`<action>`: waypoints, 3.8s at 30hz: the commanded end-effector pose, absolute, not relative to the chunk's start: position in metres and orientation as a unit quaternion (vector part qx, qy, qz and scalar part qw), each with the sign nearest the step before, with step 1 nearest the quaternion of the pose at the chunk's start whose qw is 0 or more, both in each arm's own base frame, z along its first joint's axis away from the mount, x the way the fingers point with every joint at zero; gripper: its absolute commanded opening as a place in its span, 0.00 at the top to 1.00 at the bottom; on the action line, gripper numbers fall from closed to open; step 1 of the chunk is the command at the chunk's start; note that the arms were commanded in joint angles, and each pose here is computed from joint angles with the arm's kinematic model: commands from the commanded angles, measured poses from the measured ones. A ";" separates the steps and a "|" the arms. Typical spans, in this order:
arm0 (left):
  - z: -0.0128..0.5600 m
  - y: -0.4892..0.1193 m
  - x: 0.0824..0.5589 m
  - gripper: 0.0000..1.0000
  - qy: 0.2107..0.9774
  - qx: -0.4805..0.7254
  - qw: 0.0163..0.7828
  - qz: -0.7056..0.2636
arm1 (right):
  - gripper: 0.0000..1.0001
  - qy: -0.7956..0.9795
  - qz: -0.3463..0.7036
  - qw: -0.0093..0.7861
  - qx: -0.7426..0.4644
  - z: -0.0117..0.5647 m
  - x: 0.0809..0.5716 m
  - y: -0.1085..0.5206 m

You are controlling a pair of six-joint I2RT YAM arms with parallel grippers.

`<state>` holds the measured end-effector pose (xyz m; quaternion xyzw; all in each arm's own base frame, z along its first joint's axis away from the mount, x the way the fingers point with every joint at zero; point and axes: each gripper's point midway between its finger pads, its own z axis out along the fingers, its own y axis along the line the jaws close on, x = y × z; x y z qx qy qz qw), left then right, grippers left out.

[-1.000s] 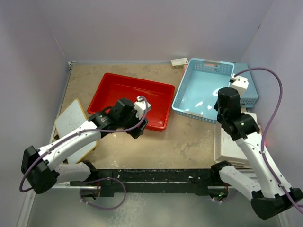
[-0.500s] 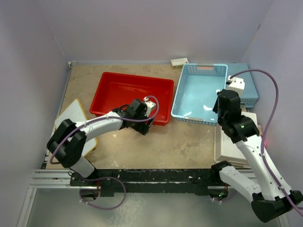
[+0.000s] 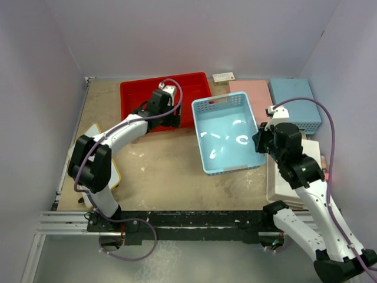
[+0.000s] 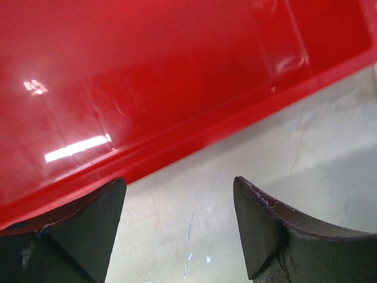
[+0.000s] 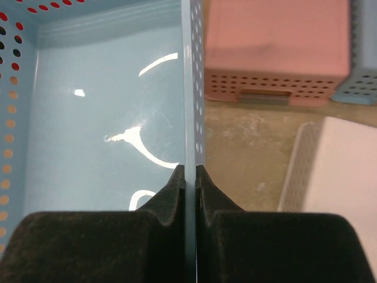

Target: Turn the large container upside down

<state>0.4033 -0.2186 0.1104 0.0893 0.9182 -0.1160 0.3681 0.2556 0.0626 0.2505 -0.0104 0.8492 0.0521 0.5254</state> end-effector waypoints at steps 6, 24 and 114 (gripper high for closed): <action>0.255 -0.185 0.409 0.29 0.861 -0.031 0.480 -0.166 | 1.00 0.836 0.284 0.455 -0.115 0.196 0.235 0.176; 0.350 -0.128 0.362 0.27 0.801 -0.089 0.576 -0.136 | 0.16 0.847 0.203 0.460 -0.173 0.195 0.250 0.203; 0.263 -0.139 0.322 0.26 0.834 -0.121 0.501 -0.197 | 0.28 0.905 0.230 0.357 0.023 0.185 0.292 0.139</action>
